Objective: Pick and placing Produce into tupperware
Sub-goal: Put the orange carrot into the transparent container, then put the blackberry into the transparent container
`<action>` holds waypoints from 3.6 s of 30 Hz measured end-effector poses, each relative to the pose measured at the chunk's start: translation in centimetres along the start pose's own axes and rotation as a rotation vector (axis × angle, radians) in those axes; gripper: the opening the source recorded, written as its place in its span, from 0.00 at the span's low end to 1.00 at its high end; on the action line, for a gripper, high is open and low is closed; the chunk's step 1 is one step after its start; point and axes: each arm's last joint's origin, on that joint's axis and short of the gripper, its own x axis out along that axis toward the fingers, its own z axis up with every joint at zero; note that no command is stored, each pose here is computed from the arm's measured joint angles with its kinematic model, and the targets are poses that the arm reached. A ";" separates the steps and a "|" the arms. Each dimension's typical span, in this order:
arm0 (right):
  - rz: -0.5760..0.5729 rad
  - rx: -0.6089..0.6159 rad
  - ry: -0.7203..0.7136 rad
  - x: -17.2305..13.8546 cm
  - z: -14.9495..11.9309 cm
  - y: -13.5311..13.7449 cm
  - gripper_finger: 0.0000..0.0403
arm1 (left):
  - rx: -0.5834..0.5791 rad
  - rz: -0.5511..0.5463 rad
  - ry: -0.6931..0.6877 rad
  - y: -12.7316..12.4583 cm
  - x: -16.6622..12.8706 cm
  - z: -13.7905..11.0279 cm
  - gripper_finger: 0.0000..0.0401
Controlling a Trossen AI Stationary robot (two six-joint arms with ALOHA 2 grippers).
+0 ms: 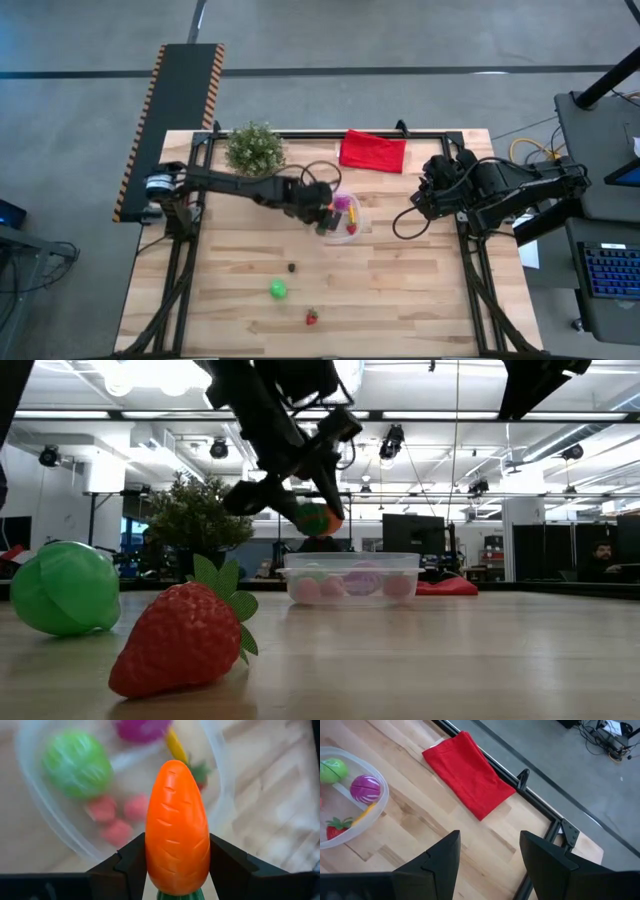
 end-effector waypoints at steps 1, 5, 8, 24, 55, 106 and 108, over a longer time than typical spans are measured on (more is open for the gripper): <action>0.000 0.003 0.000 0.0 0.0 0.0 0.49 | -0.005 -0.003 0.000 0.3 0.0 0.5 0.40; -0.001 0.012 0.001 0.0 0.0 0.0 0.49 | -0.012 0.001 -0.009 1.1 -0.1 1.9 0.40; -0.001 0.012 0.001 0.0 0.0 0.0 0.49 | -0.016 -0.011 -0.011 1.3 -0.2 2.6 0.40; 0.000 0.026 0.004 0.1 -0.1 0.0 0.49 | 0.061 -0.053 0.042 1.1 1.8 3.0 0.62; -0.010 0.011 -0.010 0.1 0.0 0.0 0.49 | 0.140 0.292 0.299 0.4 -0.3 -10.4 0.62; -0.013 0.006 -0.009 0.1 0.0 0.0 0.49 | 0.135 0.255 0.348 2.4 2.4 -12.7 0.29; -0.013 0.007 -0.010 0.1 0.0 0.0 0.49 | 0.137 0.256 0.339 2.4 2.5 -12.7 0.29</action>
